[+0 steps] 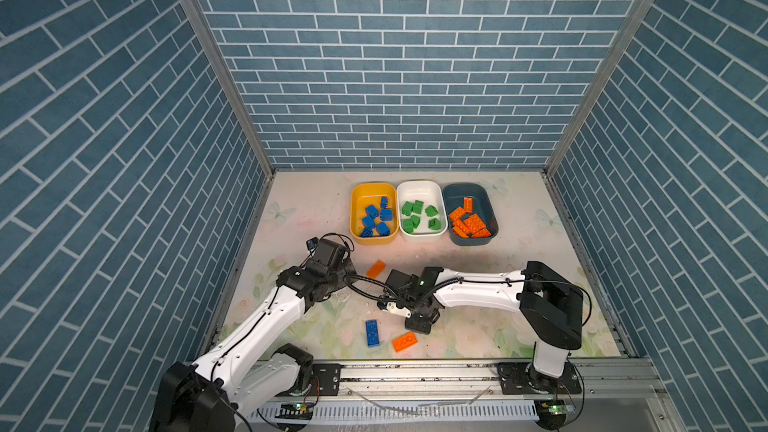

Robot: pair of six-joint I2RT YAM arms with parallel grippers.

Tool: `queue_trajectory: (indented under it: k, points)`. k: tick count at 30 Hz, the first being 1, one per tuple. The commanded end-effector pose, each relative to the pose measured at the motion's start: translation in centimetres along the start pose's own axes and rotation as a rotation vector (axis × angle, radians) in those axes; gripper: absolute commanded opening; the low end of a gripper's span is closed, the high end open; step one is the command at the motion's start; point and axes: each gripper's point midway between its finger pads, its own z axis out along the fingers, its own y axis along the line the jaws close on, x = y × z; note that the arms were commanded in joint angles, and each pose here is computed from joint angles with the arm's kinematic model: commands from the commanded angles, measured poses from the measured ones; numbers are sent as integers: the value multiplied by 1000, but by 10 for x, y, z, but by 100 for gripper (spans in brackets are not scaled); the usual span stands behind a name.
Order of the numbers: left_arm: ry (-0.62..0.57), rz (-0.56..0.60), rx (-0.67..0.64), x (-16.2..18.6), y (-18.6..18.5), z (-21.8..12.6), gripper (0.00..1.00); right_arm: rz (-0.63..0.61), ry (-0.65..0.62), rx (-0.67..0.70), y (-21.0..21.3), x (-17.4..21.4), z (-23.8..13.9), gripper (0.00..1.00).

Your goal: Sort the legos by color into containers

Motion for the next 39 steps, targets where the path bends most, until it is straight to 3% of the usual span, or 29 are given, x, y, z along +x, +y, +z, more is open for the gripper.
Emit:
queue_trajectory:
  k: [1,13,16,18,25,30,36,39]
  points:
    - [-2,6,-16,-7,-3,-2,99,-57,-52,-27,5,-4,-5,54]
    - [20,30,-8,-2,-4,2,99,-64,-227,-5,0,-17,-26,70]
    - [45,73,-1,4,-6,2,99,-150,-324,-85,20,-13,-38,77]
    - [67,81,-32,10,0,3,99,-279,-371,-192,47,3,-43,79]
    - [58,29,-12,16,4,6,99,-379,-319,-205,67,32,-40,84]
    - [92,-12,8,16,-5,1,99,-390,-297,-190,61,19,-48,84]
    - [52,-66,3,14,3,-8,99,-390,-373,-211,82,-1,-62,84]
    - [9,-65,-14,10,12,-15,99,-468,-384,-252,99,0,-62,85]
